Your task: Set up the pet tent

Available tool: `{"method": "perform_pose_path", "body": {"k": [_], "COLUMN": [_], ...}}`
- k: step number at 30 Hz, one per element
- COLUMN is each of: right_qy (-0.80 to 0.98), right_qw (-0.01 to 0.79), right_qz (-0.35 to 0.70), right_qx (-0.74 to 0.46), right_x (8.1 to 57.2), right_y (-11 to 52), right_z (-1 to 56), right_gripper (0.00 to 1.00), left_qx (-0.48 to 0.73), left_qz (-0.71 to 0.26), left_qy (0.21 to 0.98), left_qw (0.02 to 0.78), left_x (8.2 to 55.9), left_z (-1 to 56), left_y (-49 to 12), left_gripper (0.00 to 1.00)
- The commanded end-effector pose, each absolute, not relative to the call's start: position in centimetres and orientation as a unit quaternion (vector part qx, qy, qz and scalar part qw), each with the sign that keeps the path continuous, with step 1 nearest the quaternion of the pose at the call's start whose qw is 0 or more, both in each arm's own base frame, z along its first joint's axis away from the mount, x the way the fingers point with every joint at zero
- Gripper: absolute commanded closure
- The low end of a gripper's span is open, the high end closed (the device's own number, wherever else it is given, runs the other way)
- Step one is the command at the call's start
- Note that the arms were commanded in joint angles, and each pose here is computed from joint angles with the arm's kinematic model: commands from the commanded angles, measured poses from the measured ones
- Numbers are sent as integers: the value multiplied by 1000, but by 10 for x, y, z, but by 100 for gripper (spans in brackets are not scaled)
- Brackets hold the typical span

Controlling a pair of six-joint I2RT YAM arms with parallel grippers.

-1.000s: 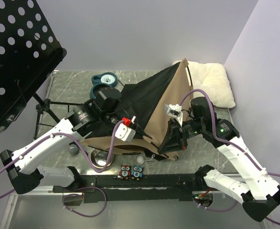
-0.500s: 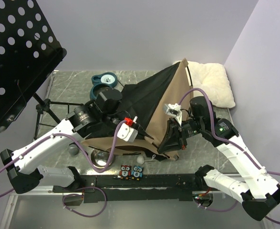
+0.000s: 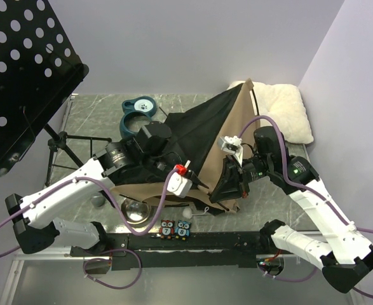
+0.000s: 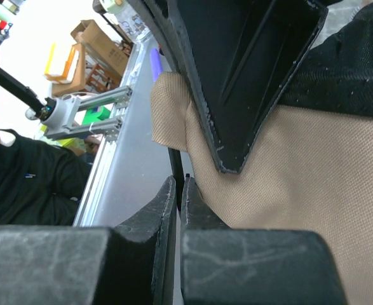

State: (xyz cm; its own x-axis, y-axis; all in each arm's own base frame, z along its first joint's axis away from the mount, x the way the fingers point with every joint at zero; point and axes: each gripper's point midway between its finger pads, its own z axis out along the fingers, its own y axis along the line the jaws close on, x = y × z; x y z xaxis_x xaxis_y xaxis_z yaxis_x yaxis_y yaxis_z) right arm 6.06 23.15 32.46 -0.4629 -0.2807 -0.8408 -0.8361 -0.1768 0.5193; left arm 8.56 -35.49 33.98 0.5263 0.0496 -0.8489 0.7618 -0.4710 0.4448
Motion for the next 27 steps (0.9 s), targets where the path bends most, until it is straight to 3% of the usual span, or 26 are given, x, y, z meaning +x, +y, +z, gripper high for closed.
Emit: {"method": "perform_pose_path", "body": {"k": [1, 11, 17, 21, 23, 27], "right_qy": [629, 636, 662, 660, 652, 638], "right_qw": [235, 242, 231, 240, 249, 264], "right_qz": [592, 582, 572, 571, 568, 559], "right_qx": [-446, -446, -425, -425, -436, -458], "right_x": [70, 69, 72, 76, 76, 65], "right_y": [231, 228, 227, 229, 228, 221], "right_z": [326, 325, 309, 313, 318, 319], "right_gripper": [100, 100, 100, 100, 100, 100], "left_qx": [749, 786, 775, 819, 818, 779], "left_qz": [-429, -362, -323, -275, -268, -296], "left_qy": [265, 279, 284, 286, 323, 379], "left_qw": [430, 416, 462, 414, 393, 402], "left_x": [75, 78, 85, 65, 67, 89], "left_z": [346, 319, 334, 302, 290, 311], "left_y": [-363, -369, -372, -378, -376, -360], "left_gripper": [99, 99, 99, 99, 86, 35]}}
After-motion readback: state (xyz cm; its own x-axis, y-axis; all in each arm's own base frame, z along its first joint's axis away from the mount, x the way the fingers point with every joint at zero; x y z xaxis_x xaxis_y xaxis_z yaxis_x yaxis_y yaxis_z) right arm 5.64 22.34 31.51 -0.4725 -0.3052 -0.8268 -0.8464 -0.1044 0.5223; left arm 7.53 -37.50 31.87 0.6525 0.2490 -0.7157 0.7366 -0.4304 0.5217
